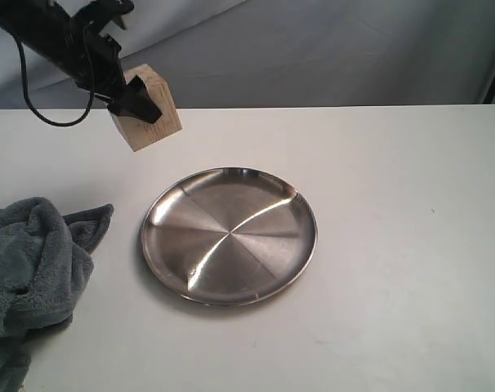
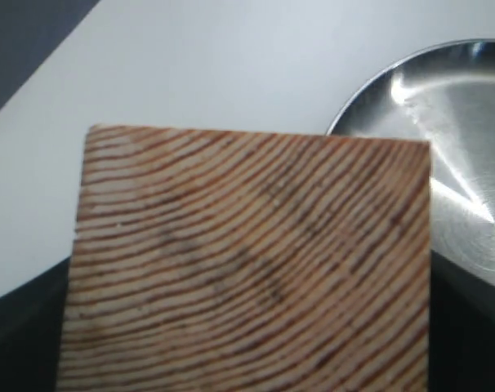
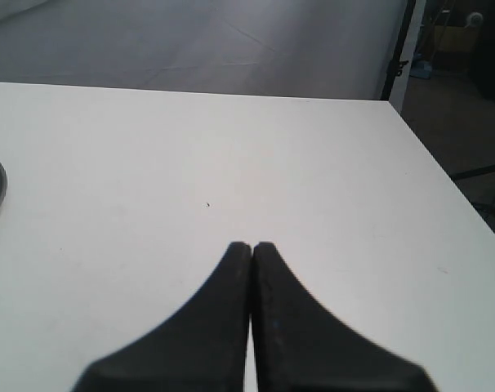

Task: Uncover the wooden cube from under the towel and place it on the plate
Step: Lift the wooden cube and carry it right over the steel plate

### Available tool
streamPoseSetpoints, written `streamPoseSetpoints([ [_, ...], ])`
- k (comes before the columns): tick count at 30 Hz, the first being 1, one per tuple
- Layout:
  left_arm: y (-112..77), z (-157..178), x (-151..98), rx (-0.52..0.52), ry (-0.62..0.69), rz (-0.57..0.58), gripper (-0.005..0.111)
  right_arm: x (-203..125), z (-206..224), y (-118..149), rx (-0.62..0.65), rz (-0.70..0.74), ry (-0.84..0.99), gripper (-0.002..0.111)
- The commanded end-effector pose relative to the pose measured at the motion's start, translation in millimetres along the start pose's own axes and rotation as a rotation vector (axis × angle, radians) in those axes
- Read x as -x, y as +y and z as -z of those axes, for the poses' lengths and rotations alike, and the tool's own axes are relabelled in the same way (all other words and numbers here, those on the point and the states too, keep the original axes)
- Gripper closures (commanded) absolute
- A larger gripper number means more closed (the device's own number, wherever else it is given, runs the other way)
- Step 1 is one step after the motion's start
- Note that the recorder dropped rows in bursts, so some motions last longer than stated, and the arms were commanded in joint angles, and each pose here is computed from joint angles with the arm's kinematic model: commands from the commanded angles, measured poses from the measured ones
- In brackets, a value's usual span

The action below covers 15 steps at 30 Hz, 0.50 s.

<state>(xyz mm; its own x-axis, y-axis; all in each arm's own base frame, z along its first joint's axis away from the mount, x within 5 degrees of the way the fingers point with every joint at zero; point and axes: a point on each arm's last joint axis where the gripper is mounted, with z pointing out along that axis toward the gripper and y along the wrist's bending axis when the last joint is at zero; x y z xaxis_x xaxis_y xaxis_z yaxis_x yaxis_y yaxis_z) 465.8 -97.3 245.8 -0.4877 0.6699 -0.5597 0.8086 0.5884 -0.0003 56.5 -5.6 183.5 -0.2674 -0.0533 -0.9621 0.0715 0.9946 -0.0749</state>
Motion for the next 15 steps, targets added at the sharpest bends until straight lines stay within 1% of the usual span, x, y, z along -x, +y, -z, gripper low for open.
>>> streamPoseSetpoints([
  [1,-15.8,33,13,0.001,-0.093,-0.003,0.107,-1,0,0,0.0,0.009,-0.004,0.108],
  [7,-39.2,58,4,0.042,-0.161,-0.001,0.107,0,0,0,0.0,0.009,-0.006,0.108],
  [11,-60.2,65,-13,0.054,-0.199,0.026,0.107,0,0,0,0.0,0.009,-0.006,0.108],
  [15,-84.9,74,-29,0.062,-0.282,0.05,0.107,0,0,0,0.0,0.009,-0.006,0.108],
])
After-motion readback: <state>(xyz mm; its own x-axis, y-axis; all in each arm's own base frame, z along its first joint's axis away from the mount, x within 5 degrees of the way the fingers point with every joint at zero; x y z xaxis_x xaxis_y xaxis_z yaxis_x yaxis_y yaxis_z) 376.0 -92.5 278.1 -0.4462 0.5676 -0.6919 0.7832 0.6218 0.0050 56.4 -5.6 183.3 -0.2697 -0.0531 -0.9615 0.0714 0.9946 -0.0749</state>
